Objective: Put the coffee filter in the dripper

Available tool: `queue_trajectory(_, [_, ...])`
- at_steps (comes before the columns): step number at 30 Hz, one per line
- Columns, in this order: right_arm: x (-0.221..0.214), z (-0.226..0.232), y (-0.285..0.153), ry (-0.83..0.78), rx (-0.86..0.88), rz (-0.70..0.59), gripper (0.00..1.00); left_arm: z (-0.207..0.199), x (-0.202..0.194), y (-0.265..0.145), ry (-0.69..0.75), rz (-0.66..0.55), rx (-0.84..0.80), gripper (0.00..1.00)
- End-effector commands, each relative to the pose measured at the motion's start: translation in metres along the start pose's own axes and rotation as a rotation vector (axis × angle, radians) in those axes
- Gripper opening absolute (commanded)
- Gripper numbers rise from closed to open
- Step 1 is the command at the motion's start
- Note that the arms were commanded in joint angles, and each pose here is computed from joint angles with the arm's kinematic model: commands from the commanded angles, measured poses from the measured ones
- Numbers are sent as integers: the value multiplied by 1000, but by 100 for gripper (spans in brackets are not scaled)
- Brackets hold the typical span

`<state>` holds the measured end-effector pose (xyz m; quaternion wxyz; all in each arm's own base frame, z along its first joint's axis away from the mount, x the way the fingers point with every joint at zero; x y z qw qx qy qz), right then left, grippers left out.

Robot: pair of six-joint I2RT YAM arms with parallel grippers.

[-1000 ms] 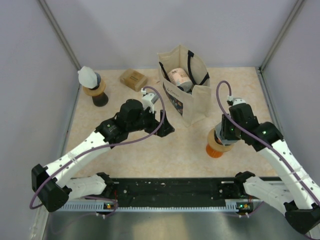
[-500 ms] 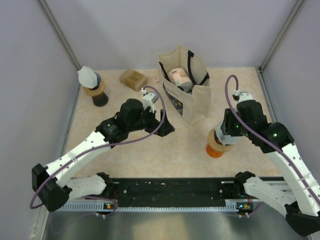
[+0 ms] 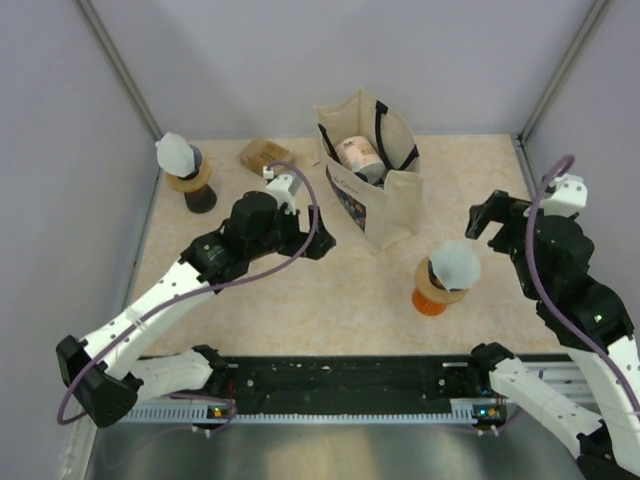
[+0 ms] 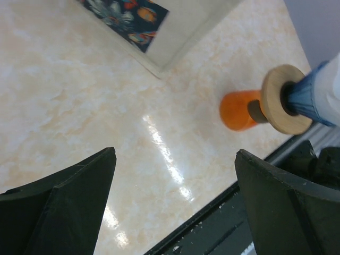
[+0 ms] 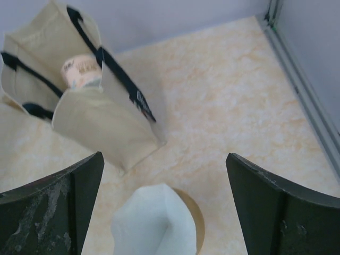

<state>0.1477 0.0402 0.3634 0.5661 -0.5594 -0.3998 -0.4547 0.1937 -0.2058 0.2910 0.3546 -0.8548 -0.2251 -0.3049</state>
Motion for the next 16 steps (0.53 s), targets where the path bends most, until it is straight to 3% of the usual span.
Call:
queue_trajectory(1, [36,-15,-3,112,-148,-229,99,12,34,-29,-62,-210,198,99])
queue_trajectory(10, [37,-22,-11,117,-153,-310,99,75,52,-64,-286,-421,638,99])
queue_trajectory(16, [33,-22,-12,102,-134,-316,99,80,52,-85,-300,-524,627,99])
Point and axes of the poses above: each gripper's point midway between its finger pads, its own y axis out along the fingers, its own z axis along the line the jaws close on, x = y × z, the point moved 8 cm from there along -y, back along the fingers, and after that the axes turned 9 degrees about -y, right-handed, at the moved point
